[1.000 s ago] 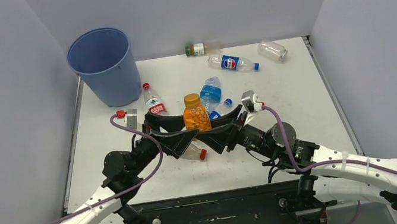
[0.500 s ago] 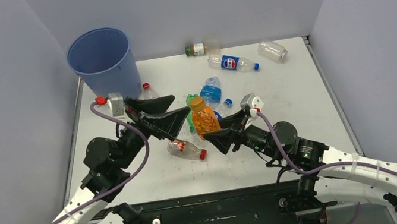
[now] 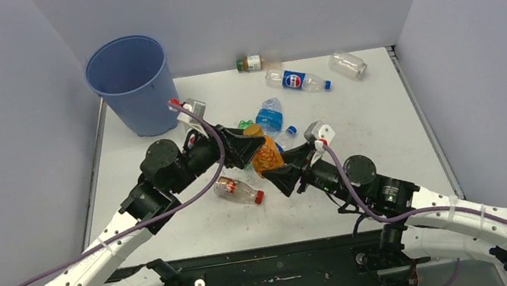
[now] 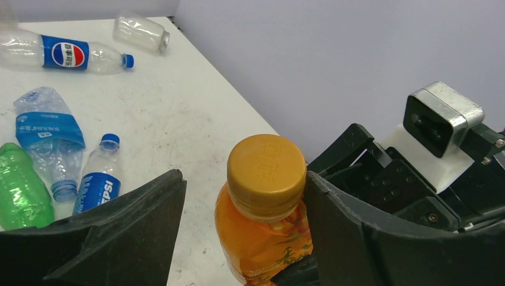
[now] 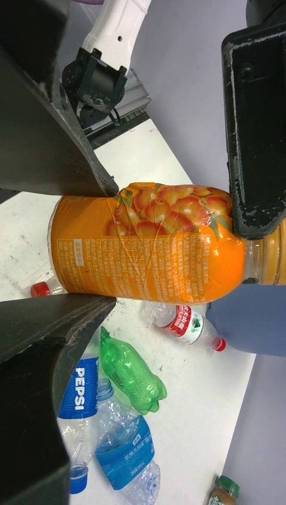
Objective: Put the plastic bottles in the bin
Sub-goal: Pick up the plastic bottle at the center of the board, then place the plastic bottle in the trash bin, then pick up the plastic bottle at the center of the board.
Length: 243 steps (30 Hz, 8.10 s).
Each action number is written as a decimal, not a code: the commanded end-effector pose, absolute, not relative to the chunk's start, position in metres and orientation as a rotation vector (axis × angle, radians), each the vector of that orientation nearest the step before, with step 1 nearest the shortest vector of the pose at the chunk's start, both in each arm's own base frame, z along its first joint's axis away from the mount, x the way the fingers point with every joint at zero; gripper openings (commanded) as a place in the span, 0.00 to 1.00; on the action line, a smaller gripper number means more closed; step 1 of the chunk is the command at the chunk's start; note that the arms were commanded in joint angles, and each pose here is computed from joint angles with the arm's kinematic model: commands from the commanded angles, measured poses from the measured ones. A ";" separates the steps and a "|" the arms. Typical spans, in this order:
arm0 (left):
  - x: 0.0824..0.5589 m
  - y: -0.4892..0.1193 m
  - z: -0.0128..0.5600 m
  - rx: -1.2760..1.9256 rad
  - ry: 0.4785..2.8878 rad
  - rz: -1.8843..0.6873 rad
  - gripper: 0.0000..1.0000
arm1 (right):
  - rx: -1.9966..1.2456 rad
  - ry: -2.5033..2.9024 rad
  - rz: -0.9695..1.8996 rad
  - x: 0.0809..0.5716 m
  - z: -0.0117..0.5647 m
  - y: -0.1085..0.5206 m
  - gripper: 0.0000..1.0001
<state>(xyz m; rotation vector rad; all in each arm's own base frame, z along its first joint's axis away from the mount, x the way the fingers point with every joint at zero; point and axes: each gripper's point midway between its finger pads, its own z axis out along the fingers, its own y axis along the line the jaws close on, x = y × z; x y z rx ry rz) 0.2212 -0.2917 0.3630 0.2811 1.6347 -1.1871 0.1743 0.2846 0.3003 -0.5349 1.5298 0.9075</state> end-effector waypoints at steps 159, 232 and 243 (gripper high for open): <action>0.274 -0.125 0.284 -0.119 1.682 -0.538 0.96 | 0.492 2.265 0.501 0.325 -0.003 0.220 0.65; 0.200 -0.305 0.367 0.419 1.461 -1.506 0.58 | -0.588 1.362 1.063 0.143 0.279 0.278 0.38; 0.191 -0.308 0.379 0.440 1.398 -1.478 0.00 | -0.580 1.391 1.064 0.142 0.273 0.276 0.56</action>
